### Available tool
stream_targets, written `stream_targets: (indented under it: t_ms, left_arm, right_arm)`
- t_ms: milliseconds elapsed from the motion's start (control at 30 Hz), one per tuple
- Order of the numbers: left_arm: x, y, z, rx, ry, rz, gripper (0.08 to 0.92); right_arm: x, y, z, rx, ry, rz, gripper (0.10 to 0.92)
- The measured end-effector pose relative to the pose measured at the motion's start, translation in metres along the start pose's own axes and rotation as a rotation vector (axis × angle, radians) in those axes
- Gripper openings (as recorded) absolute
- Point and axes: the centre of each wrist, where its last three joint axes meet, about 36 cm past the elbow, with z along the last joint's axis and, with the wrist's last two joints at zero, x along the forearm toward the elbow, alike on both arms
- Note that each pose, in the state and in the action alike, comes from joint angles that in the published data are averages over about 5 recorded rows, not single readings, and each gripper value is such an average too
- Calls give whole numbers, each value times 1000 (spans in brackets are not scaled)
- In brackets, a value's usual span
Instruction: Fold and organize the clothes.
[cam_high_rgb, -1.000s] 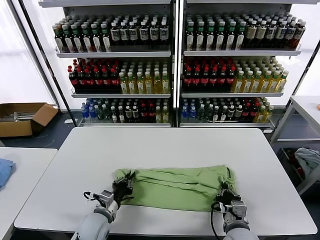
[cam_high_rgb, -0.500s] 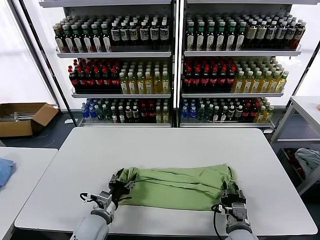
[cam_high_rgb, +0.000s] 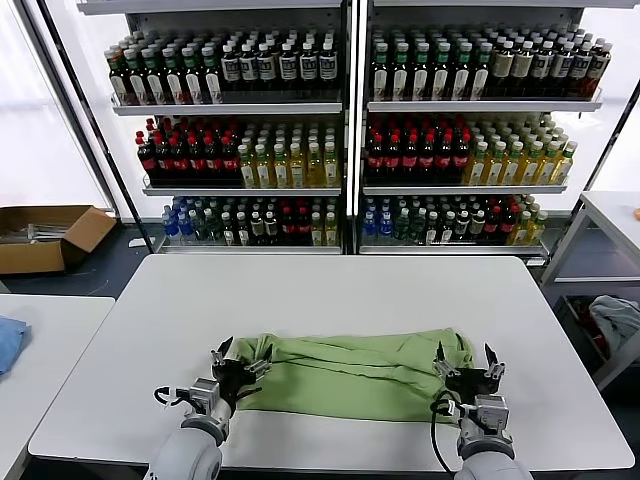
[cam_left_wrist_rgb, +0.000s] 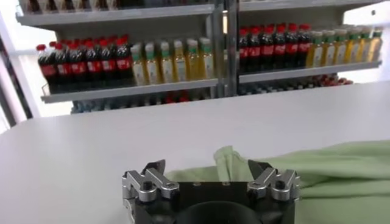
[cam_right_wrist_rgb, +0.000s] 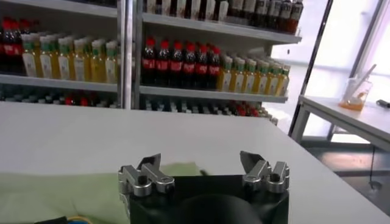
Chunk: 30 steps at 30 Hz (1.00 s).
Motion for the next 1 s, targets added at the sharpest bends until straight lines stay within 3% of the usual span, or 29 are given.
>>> stream_targets:
  t_ms: [500,1000]
  left_arm:
    - [2,2,14,94,85,-17,811]
    - [-1,4,16,117,89,-9,402]
  right_arm:
    - [4,7,-11,-25,-38,-31,823]
    - [4,6,-18,-18,-54,-32,823]
